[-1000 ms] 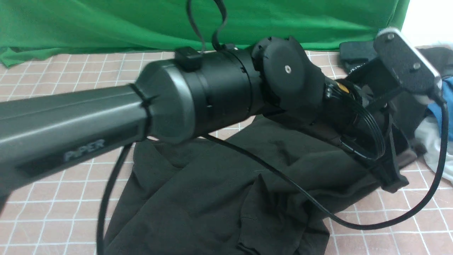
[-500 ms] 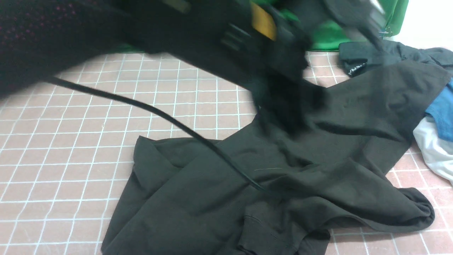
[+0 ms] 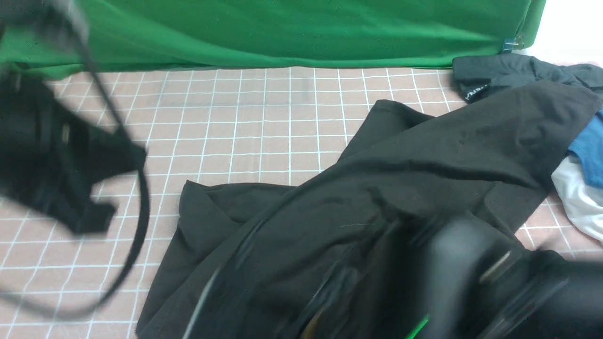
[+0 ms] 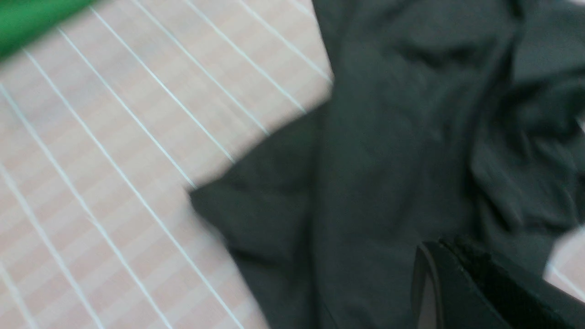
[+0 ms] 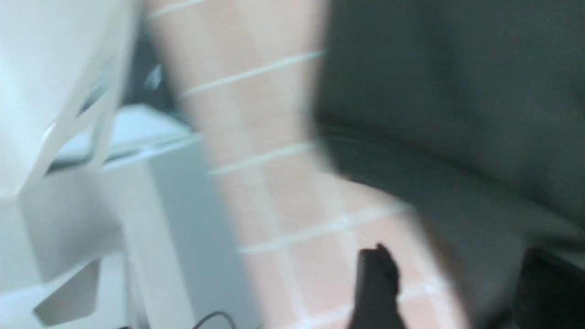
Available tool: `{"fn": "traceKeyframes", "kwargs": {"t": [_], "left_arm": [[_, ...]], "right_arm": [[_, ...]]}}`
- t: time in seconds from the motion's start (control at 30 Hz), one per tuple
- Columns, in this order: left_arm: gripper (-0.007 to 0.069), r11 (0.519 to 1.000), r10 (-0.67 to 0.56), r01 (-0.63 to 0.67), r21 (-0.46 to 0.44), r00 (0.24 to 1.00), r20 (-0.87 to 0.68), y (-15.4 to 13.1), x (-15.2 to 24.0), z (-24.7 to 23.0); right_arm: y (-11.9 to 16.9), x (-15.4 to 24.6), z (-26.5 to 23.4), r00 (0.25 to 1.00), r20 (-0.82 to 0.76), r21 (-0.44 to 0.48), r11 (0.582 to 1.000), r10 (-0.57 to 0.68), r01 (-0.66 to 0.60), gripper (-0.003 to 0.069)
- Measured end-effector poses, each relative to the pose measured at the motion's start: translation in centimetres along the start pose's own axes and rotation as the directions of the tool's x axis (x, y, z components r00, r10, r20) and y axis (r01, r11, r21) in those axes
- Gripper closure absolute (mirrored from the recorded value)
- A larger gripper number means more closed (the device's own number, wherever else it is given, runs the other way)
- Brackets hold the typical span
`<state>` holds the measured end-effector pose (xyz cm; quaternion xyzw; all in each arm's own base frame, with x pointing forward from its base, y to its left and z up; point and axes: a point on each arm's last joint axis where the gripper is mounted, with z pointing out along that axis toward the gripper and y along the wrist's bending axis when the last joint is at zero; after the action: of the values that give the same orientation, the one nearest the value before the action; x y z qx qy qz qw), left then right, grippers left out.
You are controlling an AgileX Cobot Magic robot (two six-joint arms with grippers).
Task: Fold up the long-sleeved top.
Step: Spread the long sleeves with your arms and place them on the tabletop
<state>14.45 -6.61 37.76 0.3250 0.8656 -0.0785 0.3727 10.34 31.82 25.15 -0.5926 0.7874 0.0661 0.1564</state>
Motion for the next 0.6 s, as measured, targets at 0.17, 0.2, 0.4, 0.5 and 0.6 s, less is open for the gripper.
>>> {"fn": "traceKeyframes", "kwargs": {"t": [0.17, 0.2, 0.4, 0.5, 0.6], "left_arm": [[0.0606, 0.999, -0.020, 0.022, 0.035, 0.998, -0.063, -0.8, 2.6, 1.2], [0.0606, 0.999, -0.020, 0.022, 0.036, 0.998, -0.065, -0.8, 2.8, 1.2], [0.0606, 0.999, -0.019, 0.020, 0.030, 0.999, -0.050, -0.9, 2.8, 1.1], [0.0606, 0.999, -0.019, 0.020, 0.028, 0.999, -0.046, -0.8, 2.8, 1.1], [0.0606, 0.999, -0.019, 0.020, 0.027, 0.999, -0.045, -0.8, 2.8, 1.1]], "right_arm": [[2.7, -1.3, 4.2, 0.992, -0.052, -0.027, 0.993, -0.113, 0.112, 0.0127], [2.8, -1.6, 4.6, 0.991, -0.042, -0.029, 0.991, -0.128, 0.127, 0.0124], [2.5, -2.2, 7.2, 0.977, -0.034, -0.012, 0.978, -0.209, 0.209, 0.0118], [1.4, -2.1, 8.3, 0.971, -0.063, 0.012, 0.973, -0.229, 0.230, 0.0118], [0.0, -2.1, 8.8, 0.975, -0.063, 0.033, 0.976, -0.214, 0.217, 0.0118]]}}
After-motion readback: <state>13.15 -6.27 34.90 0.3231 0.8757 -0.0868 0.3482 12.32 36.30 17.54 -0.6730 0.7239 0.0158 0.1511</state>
